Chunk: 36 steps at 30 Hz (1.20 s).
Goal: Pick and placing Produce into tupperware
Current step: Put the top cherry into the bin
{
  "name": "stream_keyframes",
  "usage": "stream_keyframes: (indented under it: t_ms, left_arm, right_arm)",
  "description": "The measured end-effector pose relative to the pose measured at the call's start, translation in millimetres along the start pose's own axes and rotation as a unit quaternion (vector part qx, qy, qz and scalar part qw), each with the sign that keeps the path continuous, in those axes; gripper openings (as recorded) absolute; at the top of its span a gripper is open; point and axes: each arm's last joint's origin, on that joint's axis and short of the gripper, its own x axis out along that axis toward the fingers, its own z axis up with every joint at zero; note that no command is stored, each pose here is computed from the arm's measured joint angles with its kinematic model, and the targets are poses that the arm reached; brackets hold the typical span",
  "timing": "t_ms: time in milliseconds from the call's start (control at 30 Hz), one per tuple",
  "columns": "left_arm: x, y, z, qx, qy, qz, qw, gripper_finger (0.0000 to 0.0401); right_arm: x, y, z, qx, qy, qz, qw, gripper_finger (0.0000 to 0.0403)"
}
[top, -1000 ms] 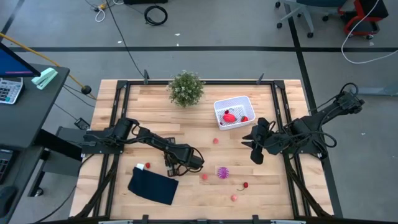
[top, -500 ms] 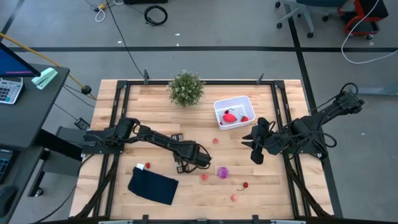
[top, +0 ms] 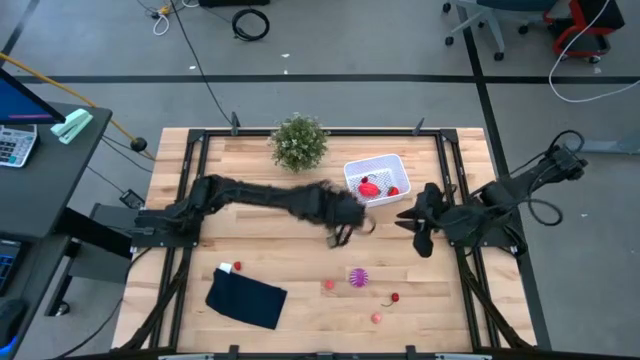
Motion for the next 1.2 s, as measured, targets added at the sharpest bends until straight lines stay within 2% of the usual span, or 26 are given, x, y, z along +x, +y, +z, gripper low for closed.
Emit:
stream_keyframes:
  t_ms: [133,300,400,533,733,933,1200]
  left_arm:
    - [3,33,38,-0.03,-0.119,-0.042,0.992,0.0048]
    - [12,77,74,-0.069,-0.26,-0.104,0.958,0.0038]
    - [30,96,84,-0.085,-0.292,-0.126,0.944,0.0045]
    - [66,108,80,-0.119,-0.259,-0.123,0.951,0.0058]
    - [115,102,71,-0.127,-0.215,-0.12,0.961,0.0056]
    - [126,92,66,-0.083,-0.201,-0.115,0.969,0.0073]
    - [131,87,60,-0.07,-0.173,-0.116,0.976,0.0122]
  right_arm:
    - [-8,-4,-7,-0.015,0.004,-0.001,1.0,0.0104]
    - [-11,-7,-10,-0.031,0.009,-0.015,0.999,0.0104]
    - [-12,-9,-11,-0.05,0.012,-0.021,0.998,0.0104]
    - [-14,-11,-10,-0.067,0.006,-0.02,0.998,0.0104]
    - [-19,-15,-8,-0.076,-0.013,-0.029,0.997,0.0104]
    - [-21,-17,-8,-0.075,-0.018,-0.028,0.997,0.0104]
    - [-21,-16,-8,-0.075,-0.017,-0.029,0.997,0.0104]
